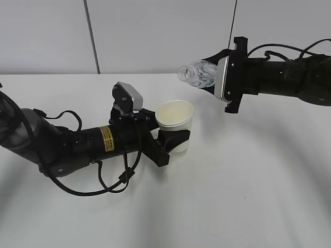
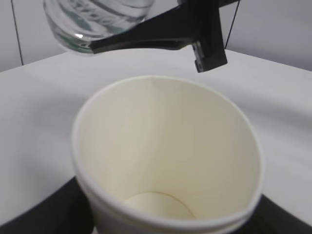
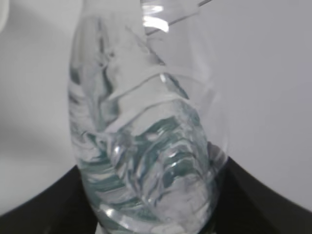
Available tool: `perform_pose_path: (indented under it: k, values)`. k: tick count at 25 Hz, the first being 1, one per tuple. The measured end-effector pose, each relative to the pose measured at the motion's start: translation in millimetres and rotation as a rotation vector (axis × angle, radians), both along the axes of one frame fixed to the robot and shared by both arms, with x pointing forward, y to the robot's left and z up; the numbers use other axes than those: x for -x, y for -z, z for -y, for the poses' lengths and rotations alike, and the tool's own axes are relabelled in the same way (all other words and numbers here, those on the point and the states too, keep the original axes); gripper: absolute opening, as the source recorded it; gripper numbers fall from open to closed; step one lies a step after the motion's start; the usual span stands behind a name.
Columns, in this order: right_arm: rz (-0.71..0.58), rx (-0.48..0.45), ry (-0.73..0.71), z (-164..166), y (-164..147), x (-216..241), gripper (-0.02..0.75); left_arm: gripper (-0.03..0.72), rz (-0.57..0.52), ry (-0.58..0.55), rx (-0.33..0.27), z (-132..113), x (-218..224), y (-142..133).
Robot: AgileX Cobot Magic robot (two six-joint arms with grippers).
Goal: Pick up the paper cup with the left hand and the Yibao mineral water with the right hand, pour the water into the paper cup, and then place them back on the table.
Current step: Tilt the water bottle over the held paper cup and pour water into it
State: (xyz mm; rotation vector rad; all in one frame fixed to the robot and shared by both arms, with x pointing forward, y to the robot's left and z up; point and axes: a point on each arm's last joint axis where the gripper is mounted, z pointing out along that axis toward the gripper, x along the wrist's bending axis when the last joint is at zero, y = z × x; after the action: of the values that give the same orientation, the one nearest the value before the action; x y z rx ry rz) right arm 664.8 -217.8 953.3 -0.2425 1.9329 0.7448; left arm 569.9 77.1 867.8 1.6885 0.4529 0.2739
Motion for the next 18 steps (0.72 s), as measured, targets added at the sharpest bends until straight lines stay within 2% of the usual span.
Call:
perform_pose_path:
  k: [9,18]
  values:
    - [0.015,0.024,-0.013,-2.7,0.3,0.5,0.445,0.427,0.007,0.007,-0.023,6.9,-1.6,-1.3]
    - [0.034,0.096,-0.008,-0.3,2.8,-0.4,0.445,0.426,0.007,0.007,-0.024,7.0,-1.7,-1.4]
